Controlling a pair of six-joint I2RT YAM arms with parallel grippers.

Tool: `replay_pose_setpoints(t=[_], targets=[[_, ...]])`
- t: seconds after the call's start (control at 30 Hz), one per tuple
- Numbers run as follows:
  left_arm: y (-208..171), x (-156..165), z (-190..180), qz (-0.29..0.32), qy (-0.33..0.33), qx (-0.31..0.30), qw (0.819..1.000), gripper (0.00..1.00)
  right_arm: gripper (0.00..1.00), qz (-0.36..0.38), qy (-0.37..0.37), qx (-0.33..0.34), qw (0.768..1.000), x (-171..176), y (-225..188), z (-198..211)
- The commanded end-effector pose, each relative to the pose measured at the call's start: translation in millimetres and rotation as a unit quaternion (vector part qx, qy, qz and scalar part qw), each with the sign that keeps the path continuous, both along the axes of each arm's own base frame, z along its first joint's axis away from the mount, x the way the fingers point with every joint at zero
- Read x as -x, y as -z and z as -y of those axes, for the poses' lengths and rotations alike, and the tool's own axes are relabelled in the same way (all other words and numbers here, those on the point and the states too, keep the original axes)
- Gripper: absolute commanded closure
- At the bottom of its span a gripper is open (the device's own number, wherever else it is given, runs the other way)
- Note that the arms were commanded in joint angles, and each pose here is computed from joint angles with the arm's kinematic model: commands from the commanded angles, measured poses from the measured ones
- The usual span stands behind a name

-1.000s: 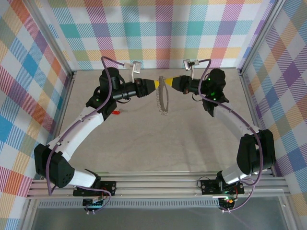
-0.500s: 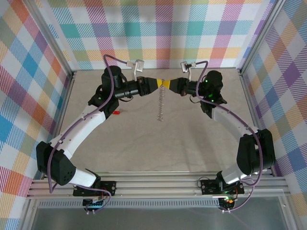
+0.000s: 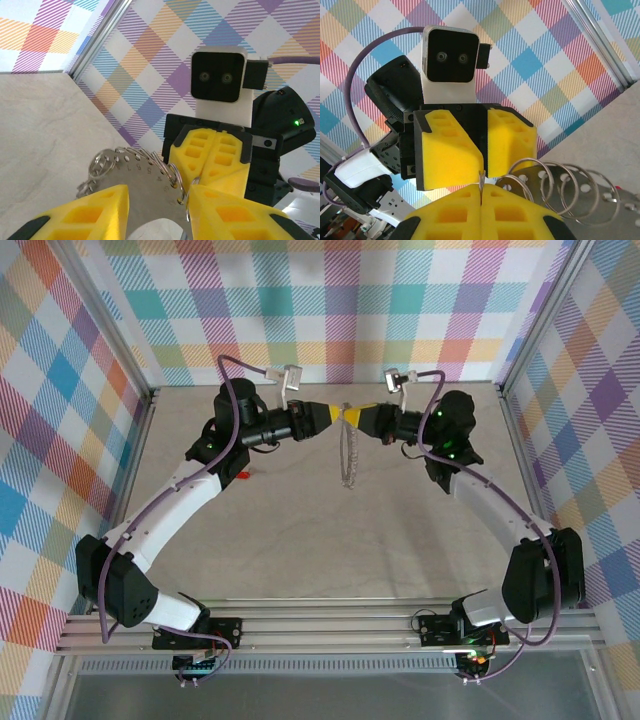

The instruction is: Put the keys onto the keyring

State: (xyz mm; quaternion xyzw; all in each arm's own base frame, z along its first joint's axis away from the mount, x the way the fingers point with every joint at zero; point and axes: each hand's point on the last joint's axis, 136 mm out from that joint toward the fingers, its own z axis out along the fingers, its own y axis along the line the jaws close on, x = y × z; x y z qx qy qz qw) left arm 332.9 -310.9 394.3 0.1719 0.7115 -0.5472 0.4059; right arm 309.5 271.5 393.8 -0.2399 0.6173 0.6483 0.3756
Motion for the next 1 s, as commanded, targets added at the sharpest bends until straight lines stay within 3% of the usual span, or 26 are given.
replay_pose_setpoints(t=[0.0, 0.5, 0.73, 0.97], targets=[[-18.0, 6.3, 2.4, 0.018, 0.004, 0.019, 1.000, 0.64, 1.00, 0.031, 0.000, -0.006, 0.999, 9.3, -11.7, 1.4], [-23.4, 14.6, 16.0, 0.023, 0.028, 0.028, 0.999, 0.66, 1.00, 0.027, 0.001, -0.009, 1.000, 9.2, -10.8, 1.3], [-23.8, 17.6, 19.6, 0.023, 0.034, 0.029, 0.999, 0.76, 1.00, 0.025, 0.006, -0.006, 1.000, 8.7, -7.1, 2.3], [-21.8, 21.1, 19.1, 0.023, 0.036, 0.028, 0.999, 0.76, 1.00, 0.022, 0.018, -0.002, 1.000, 5.6, -3.6, 3.1]])
